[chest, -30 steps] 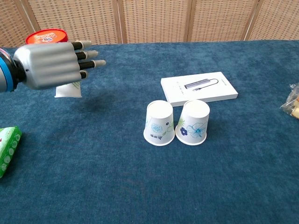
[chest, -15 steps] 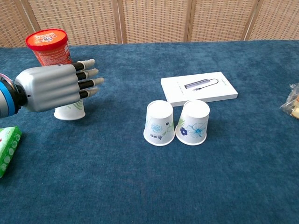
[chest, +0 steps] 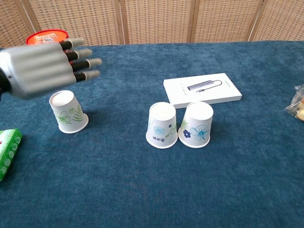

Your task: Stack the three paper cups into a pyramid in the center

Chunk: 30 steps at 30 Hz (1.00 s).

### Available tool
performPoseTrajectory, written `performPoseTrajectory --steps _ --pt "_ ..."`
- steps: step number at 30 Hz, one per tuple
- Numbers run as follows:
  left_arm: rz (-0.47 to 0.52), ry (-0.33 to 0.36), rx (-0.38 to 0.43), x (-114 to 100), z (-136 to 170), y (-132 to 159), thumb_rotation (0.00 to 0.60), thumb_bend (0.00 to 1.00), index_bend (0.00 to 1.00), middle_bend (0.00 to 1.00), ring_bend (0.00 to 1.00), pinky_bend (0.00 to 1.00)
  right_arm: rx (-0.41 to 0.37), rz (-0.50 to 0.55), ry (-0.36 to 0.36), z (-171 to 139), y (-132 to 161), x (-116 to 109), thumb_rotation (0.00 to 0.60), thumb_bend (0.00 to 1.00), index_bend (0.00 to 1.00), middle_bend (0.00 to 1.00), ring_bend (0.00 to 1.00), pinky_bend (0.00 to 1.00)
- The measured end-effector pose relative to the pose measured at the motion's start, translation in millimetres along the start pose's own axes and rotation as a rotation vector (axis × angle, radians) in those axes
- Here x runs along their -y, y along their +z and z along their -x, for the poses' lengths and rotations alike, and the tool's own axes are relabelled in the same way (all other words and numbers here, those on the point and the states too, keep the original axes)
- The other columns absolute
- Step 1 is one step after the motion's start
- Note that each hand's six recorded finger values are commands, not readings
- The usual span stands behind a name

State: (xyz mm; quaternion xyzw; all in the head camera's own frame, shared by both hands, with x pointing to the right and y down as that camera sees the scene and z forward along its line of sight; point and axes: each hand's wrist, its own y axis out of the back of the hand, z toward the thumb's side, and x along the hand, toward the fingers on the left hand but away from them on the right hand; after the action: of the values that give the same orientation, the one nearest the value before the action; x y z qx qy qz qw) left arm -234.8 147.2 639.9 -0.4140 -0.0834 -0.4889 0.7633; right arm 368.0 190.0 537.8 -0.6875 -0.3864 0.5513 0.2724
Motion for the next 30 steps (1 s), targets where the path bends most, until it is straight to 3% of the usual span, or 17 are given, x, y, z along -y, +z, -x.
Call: performPoseTrajectory --steps 5,12,19,23,30 --pt "0.235 -0.014 -0.042 -3.9 8.0 -24.3 0.6 0.45 0.0 0.0 0.0 0.02 -0.001 -0.003 0.012 1.7 1.6 4.3 0.6 0.49 0.08 0.09 0.0 0.31" --pt "0.623 -0.09 -0.052 -0.2 17.1 -48.6 0.6 0.45 0.0 0.0 0.0 0.07 -0.011 -0.012 0.02 4.8 5.5 7.6 0.6 0.5 0.07 0.09 0.0 0.33" --pt "0.966 -0.247 0.025 15.8 29.0 -49.3 0.6 0.45 0.0 0.0 0.0 0.11 -0.015 -0.016 0.029 7.7 8.6 11.4 0.6 0.5 0.07 0.09 0.0 0.33" --pt "1.061 -0.32 0.072 24.1 32.9 -43.6 0.6 0.45 0.0 0.0 0.0 0.12 -0.011 -0.016 0.028 8.0 8.5 11.3 0.6 0.5 0.07 0.09 0.0 0.33" --pt "1.073 -0.356 0.097 34.8 27.7 -31.6 0.6 0.45 0.0 0.0 0.0 0.15 0.0 -0.015 0.034 7.0 6.1 12.9 0.6 0.5 0.07 0.09 0.0 0.33"
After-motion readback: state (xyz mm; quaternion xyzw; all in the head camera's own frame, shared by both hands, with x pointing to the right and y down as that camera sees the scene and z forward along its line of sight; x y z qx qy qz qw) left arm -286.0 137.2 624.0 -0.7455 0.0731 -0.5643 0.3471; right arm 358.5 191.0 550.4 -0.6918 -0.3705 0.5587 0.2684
